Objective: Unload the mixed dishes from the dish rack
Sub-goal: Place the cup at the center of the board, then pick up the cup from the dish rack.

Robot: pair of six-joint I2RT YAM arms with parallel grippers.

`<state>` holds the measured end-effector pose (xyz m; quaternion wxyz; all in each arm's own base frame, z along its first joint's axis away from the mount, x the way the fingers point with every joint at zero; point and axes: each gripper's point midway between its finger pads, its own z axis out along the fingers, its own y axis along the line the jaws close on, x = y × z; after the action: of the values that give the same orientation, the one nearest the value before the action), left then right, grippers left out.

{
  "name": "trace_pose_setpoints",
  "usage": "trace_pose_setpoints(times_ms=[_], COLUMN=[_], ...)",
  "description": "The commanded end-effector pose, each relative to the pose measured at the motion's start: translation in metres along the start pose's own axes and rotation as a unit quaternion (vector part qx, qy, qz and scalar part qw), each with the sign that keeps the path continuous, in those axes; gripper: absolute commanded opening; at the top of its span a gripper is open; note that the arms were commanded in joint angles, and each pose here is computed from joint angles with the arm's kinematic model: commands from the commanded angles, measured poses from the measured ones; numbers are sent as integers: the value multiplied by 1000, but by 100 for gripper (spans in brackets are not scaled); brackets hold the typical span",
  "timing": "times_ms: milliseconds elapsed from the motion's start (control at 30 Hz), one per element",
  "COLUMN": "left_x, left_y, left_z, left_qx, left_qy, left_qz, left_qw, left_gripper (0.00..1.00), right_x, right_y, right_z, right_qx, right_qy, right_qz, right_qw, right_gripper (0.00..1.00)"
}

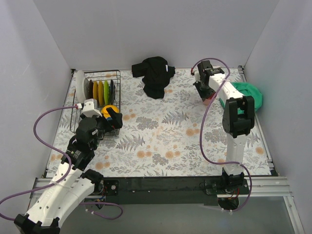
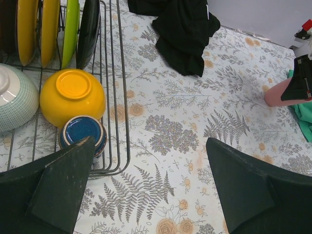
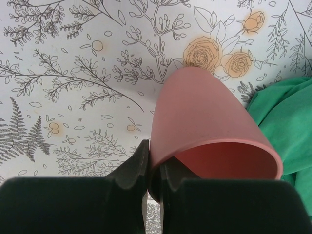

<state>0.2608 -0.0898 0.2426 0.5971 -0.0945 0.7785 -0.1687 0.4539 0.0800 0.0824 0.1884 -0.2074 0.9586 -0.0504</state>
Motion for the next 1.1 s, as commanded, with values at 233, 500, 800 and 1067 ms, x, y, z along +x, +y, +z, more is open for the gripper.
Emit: trace_pose_setpoints(times_ms=[233,500,800,1067], left_x=[6,9,22,34], left_y=[0,2,12,37], left_z=[0,2,11,21], left_qx=[1,-5,-45,-145], left_qy=[9,13,46,104], left_qz=[8,9,0,21], left_qw=[1000,1000,998,984], left_gripper=[98,98,98,98], right_x=[-21,-35,-39,-13], right_y=[-5,-5,6,36], right_z=[-24,-70,-149,-204], right_qx=[-7,-5,15,-50], right_qy=[-38,-90,-194,-340], right_qz=[17,39,73,100], right_qw=[999,995,978,934], right_gripper=[56,75,94,98])
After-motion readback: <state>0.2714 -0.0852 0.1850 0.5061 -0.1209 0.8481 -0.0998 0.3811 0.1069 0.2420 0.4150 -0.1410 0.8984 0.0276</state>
